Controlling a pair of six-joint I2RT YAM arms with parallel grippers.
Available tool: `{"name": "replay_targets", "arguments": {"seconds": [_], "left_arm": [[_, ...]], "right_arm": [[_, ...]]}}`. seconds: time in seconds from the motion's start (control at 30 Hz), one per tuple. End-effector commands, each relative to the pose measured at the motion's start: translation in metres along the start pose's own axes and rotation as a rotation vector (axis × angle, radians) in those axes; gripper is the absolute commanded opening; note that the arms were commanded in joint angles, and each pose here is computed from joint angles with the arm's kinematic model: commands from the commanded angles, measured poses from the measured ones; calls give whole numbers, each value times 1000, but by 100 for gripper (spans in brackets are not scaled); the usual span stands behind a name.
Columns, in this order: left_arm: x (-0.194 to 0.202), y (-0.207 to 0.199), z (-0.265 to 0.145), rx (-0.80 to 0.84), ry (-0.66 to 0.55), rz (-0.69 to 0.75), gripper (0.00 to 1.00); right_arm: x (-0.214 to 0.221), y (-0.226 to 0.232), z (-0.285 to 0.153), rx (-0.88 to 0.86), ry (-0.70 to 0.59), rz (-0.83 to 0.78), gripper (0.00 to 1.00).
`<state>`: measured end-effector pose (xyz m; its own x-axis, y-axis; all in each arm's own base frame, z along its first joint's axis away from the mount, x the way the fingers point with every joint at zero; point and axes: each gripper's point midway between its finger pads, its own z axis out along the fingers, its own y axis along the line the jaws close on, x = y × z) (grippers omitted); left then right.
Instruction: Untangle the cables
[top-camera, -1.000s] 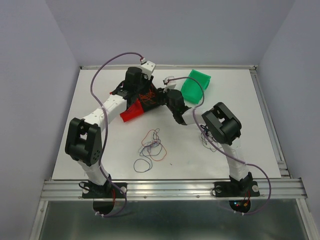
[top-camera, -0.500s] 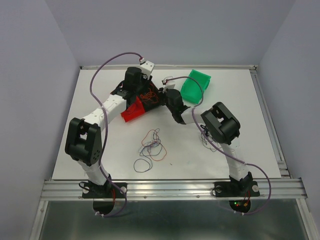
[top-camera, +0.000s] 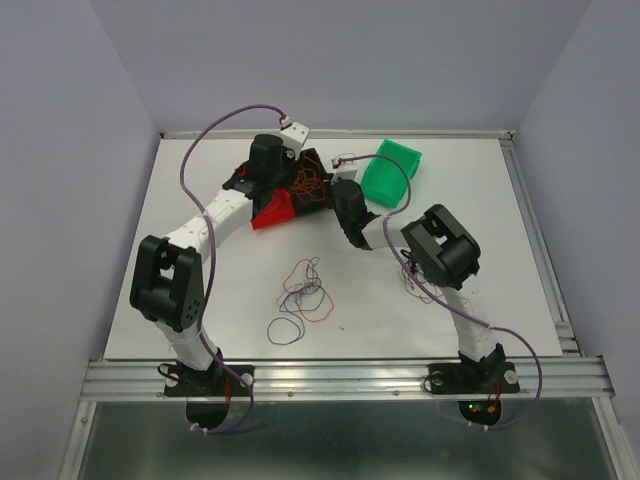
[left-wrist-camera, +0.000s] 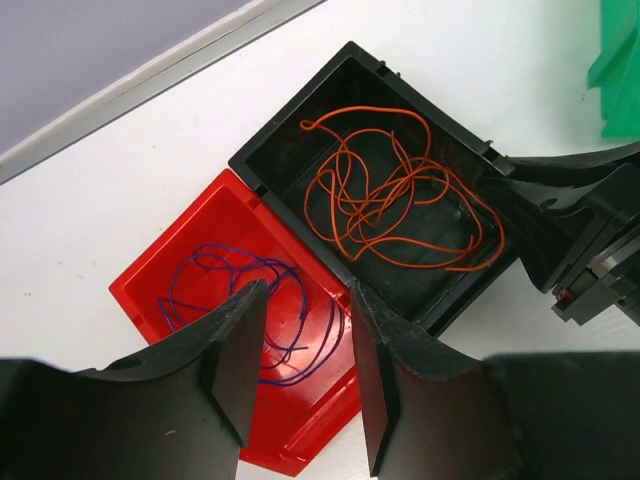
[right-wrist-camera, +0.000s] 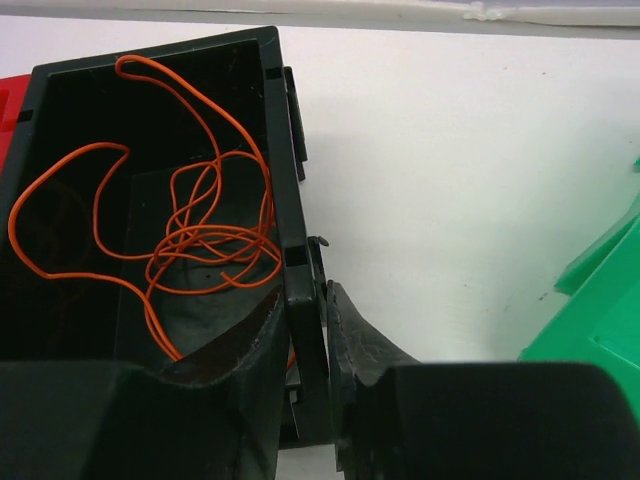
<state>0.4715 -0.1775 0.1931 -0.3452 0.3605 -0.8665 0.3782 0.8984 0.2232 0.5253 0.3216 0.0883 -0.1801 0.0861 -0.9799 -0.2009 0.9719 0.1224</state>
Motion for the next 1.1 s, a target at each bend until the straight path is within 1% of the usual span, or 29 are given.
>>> {"name": "replay_targets", "arguments": {"seconds": [0.0, 0.03, 0.1, 0.13, 0.17, 0.23, 0.27, 0.3, 0.37, 0.4, 0.43, 0.47, 0.5, 0.57, 0.67, 0.77, 0.97, 1.07], "left_arm": [[-16, -9, -7, 56, -47, 36, 49], [-16, -14, -9, 76, -43, 53, 49], [-11, -27, -18, 147, -18, 86, 49], [-8, -34, -22, 174, -14, 101, 49], [-3, -40, -27, 204, -6, 123, 49], [9, -48, -38, 236, 7, 140, 51], [24, -53, -41, 259, 30, 152, 55], [24, -56, -48, 277, 20, 156, 56], [36, -71, -55, 337, 34, 163, 59], [39, -76, -59, 356, 35, 165, 60], [42, -81, -61, 371, 43, 166, 61], [50, -91, -63, 403, 63, 179, 62], [55, -96, -65, 418, 78, 185, 62], [80, -115, -66, 475, 157, 214, 62], [107, -137, -72, 541, 235, 267, 62], [119, -145, -75, 575, 268, 288, 61], [137, -155, -86, 653, 311, 286, 60], [150, -158, -83, 664, 348, 290, 59]], "right_arm": [[-36, -6, -5, 46, -93, 80, 27], [-43, -5, -7, 42, -104, 87, 32], [-43, -6, -13, 30, -109, 92, 37], [-47, -5, -15, 22, -116, 94, 41], [-61, -3, -20, 1, -148, 105, 43], [-60, -5, -29, -7, -151, 107, 48], [-74, -2, -35, -33, -186, 117, 50], [-72, -5, -40, -31, -184, 114, 51], [-81, -5, -48, -48, -211, 127, 54], [-92, -6, -53, -50, -234, 137, 55], [-87, -8, -58, -52, -229, 136, 56], [-99, -9, -63, -57, -263, 150, 57], [-95, -11, -66, -54, -263, 151, 57], [-100, -17, -76, -51, -294, 160, 58], [-103, -27, -86, -25, -332, 173, 58], [-106, -34, -93, 0, -357, 178, 58], [-116, -49, -109, 34, -420, 199, 59], [-116, -59, -118, 65, -442, 206, 61]]}}
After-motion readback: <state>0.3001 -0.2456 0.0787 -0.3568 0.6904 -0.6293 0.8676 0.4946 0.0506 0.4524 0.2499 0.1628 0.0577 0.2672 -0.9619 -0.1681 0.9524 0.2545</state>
